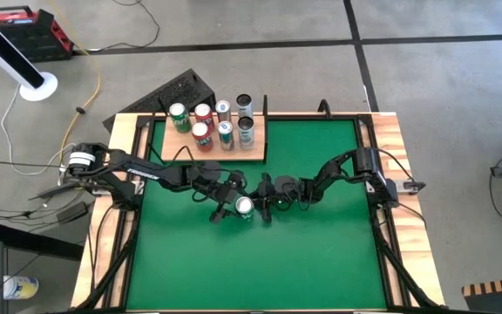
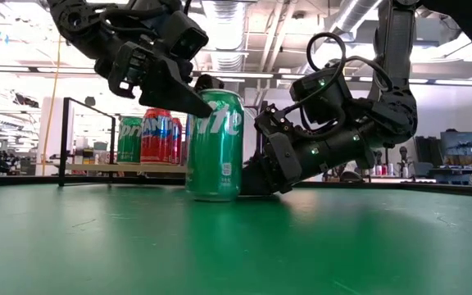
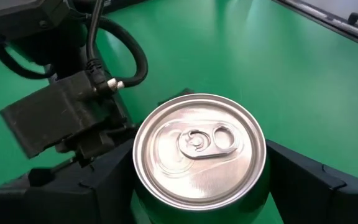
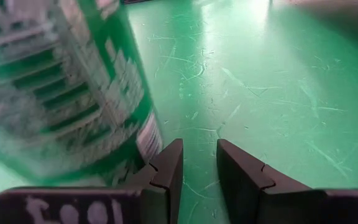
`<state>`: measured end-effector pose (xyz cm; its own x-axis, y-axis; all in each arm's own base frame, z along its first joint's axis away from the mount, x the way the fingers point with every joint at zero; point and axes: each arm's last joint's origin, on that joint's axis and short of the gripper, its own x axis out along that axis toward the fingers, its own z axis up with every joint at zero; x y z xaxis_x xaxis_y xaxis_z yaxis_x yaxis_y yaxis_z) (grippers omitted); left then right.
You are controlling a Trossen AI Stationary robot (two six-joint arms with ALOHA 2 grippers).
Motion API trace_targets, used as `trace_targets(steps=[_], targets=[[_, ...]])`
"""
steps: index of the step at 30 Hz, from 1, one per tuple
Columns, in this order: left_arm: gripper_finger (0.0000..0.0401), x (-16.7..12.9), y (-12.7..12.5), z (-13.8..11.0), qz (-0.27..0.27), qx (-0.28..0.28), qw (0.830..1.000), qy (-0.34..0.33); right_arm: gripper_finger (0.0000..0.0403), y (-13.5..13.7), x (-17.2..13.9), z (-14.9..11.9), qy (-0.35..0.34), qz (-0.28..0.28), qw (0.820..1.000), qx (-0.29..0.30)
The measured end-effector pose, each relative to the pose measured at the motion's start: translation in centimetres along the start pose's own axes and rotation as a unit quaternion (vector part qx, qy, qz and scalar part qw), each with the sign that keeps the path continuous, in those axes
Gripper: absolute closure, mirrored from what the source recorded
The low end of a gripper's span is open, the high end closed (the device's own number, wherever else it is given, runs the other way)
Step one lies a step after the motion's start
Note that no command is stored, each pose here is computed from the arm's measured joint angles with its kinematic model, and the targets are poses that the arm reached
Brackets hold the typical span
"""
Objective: Place canned beverage on shelf
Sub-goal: Put the green soda can on the shelf aligned with the other green soda can
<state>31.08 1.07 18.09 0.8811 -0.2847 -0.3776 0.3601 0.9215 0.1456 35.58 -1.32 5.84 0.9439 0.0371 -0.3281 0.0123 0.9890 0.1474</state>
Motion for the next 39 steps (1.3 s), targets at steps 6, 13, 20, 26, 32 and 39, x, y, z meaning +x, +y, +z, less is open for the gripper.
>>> trace_targets(steps=[6, 13, 20, 26, 32, 39], targets=[[0.0112, -2.9, 0.1, 2.9, 0.045, 0.008, 0.999, -0.003, 0.0281, 0.0, 0.0, 0.0, 0.001, 0.0, 1.0, 0.0], [0.0108, -8.4, -0.6, 5.1, 0.148, 0.002, 0.988, 0.04, 0.0281, 0.0, 0.0, 0.0, 0.0, 0.001, 1.0, 0.0], [0.0107, -12.2, -1.8, 5.0, 0.2, -0.011, 0.979, 0.031, 0.0281, 0.0, 0.0, 0.0, 0.0, 0.001, 1.0, 0.0], [0.0107, -13.6, -2.2, 4.8, 0.234, -0.036, 0.971, 0.023, 0.0281, 0.2, 0.2, 0.4, -0.01, 0.005, 1.0, 0.014], [0.0107, -14.2, -2.6, 4.2, 0.236, -0.063, 0.968, 0.048, 0.0281, 1.3, 1.2, 1.5, -0.027, 0.023, 0.997, 0.07], [0.0106, -15.9, -3.2, 4.1, 0.25, -0.069, 0.964, 0.059, 0.0281, 3.6, 2.0, 2.3, -0.036, 0.054, 0.994, 0.086]])
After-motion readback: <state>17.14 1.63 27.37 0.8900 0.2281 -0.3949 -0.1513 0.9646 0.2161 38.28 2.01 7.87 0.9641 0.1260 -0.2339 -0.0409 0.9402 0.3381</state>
